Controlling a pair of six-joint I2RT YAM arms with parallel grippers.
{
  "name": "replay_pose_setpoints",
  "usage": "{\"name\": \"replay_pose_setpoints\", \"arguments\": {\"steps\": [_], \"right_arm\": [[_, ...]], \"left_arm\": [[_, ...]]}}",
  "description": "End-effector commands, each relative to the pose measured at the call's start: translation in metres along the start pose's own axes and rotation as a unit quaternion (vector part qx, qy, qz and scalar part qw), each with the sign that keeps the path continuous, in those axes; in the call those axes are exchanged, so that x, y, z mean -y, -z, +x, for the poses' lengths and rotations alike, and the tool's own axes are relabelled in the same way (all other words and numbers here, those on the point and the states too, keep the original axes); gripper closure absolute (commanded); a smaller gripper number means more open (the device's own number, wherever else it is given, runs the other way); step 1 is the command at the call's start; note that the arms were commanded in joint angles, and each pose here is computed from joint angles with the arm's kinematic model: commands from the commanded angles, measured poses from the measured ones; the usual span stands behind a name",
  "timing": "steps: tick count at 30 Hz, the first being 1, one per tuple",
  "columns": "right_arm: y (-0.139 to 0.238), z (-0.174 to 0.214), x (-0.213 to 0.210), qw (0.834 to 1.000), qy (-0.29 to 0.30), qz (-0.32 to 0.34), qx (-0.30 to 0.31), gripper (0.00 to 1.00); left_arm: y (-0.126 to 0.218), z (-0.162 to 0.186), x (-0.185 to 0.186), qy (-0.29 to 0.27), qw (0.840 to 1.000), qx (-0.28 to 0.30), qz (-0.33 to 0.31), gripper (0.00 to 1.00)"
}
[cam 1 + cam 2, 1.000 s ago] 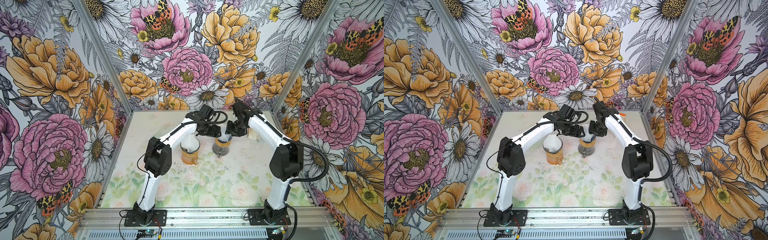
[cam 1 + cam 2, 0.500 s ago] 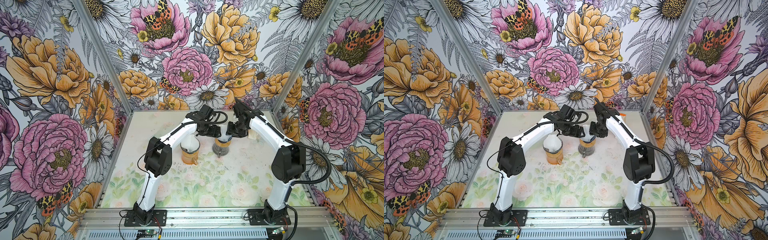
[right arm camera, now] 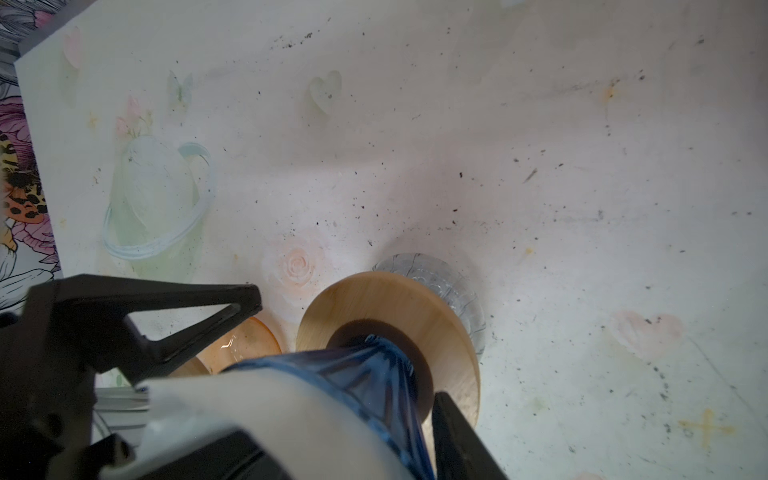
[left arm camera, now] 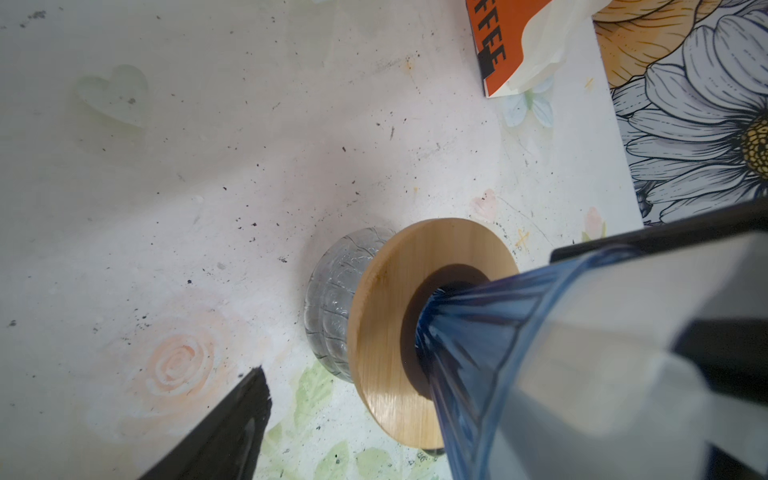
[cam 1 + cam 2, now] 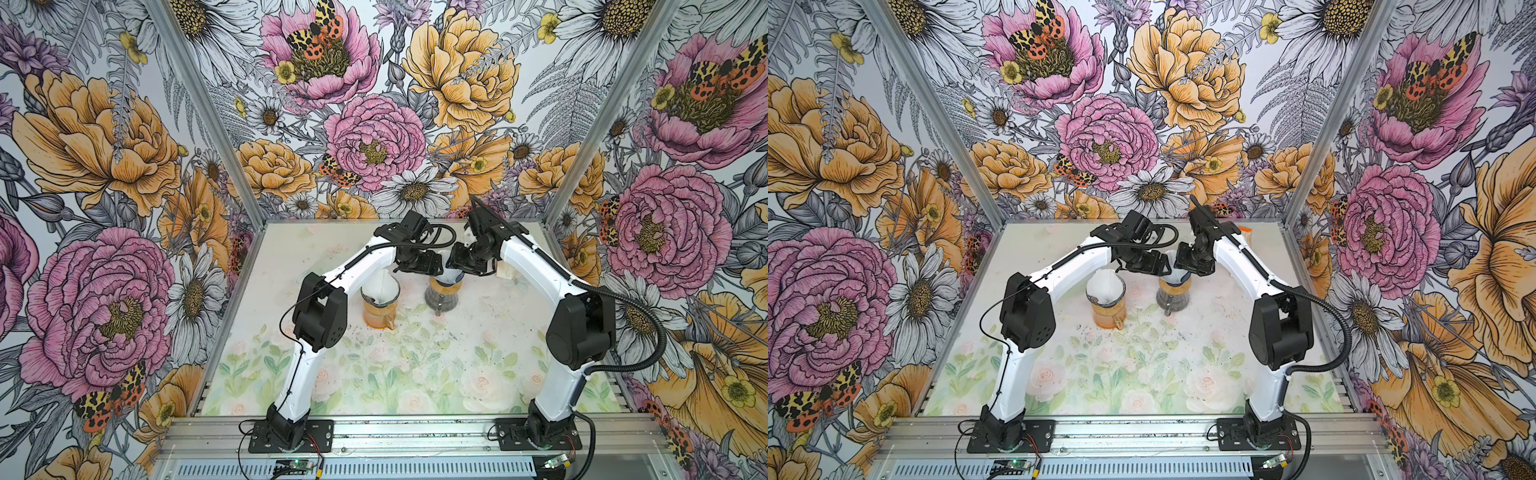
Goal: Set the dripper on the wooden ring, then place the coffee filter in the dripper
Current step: 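Press the filter into the dripper with the right gripper while the left holds it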
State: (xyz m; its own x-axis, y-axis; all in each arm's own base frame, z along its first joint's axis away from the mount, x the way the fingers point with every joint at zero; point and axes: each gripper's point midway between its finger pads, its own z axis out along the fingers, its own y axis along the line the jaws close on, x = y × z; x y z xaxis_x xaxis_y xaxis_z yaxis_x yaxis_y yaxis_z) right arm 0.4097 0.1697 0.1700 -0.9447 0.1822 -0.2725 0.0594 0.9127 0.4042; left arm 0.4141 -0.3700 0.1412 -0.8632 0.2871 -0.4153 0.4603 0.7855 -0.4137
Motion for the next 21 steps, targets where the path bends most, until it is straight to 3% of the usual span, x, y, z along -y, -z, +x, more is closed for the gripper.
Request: {"name": "replay_pose_setpoints", "arguments": {"steps": [1,7,21], "right_arm": [[0.027,-0.012,-0.007,0.999,0.009,-0.016,0.046,0.54],[0.026,-0.010,0.020,0.998,-0.007,0.030,0.055,0.55],[0.001,0.000,0.027,0.999,-0.012,0.043,0.022,0.55]], "left_arm": [[0.003,-0.008,0.000,0.006,1.000,0.008,0.009,0.20],[0.007,-0.010,0.002,0.006,1.000,0.012,0.011,0.20],[0.038,-0.026,0.017,-0.001,0.999,0.047,0.017,0.20]]}}
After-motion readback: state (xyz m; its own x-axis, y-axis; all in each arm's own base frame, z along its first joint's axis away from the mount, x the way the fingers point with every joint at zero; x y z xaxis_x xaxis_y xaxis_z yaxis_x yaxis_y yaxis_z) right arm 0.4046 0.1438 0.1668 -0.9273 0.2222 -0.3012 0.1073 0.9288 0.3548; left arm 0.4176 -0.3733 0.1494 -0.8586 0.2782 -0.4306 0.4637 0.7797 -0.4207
